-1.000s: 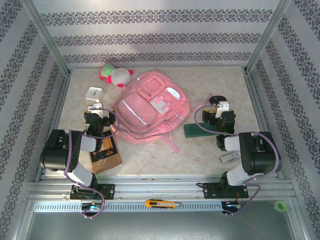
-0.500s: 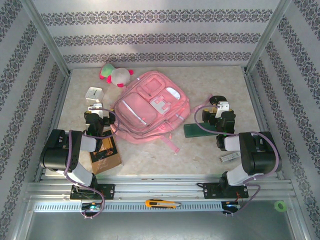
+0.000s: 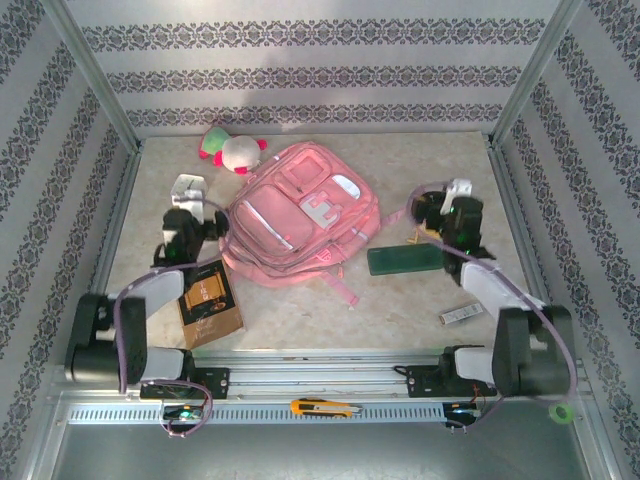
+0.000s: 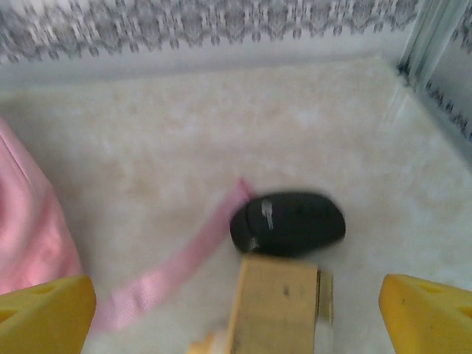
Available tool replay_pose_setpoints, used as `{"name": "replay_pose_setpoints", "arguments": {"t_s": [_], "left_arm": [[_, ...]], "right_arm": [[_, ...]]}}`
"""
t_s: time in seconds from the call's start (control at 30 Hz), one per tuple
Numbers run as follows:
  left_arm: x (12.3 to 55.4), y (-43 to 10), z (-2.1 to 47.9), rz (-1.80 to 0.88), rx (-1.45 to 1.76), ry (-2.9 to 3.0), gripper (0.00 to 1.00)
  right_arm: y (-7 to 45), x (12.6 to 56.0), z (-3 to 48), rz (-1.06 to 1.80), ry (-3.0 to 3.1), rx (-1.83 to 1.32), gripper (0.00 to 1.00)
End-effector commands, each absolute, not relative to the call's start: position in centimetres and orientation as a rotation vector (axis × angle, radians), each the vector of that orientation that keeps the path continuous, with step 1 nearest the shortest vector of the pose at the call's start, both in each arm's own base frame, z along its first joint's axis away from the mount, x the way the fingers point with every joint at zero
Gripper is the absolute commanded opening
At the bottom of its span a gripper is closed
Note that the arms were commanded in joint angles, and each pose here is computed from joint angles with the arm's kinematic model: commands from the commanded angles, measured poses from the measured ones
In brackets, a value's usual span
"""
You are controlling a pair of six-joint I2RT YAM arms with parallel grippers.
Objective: Pack books, pencil case, and school supplies into a backpack
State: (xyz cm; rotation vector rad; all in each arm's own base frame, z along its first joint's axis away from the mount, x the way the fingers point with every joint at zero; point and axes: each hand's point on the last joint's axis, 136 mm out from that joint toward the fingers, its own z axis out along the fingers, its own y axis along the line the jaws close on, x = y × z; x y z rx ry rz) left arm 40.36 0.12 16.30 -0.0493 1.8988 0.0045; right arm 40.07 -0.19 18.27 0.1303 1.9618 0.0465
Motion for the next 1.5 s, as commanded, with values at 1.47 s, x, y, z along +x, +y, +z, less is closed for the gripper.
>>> {"name": "replay_pose_setpoints", "arguments": {"t_s": [1.47], "left_arm": [[26.1, -16.4, 9.1, -0.678, -0.014, 2.557, 0.61]], "right_arm": [[17.8, 36.3, 10.5, 0.858, 2.544, 0.252, 0.89]]}}
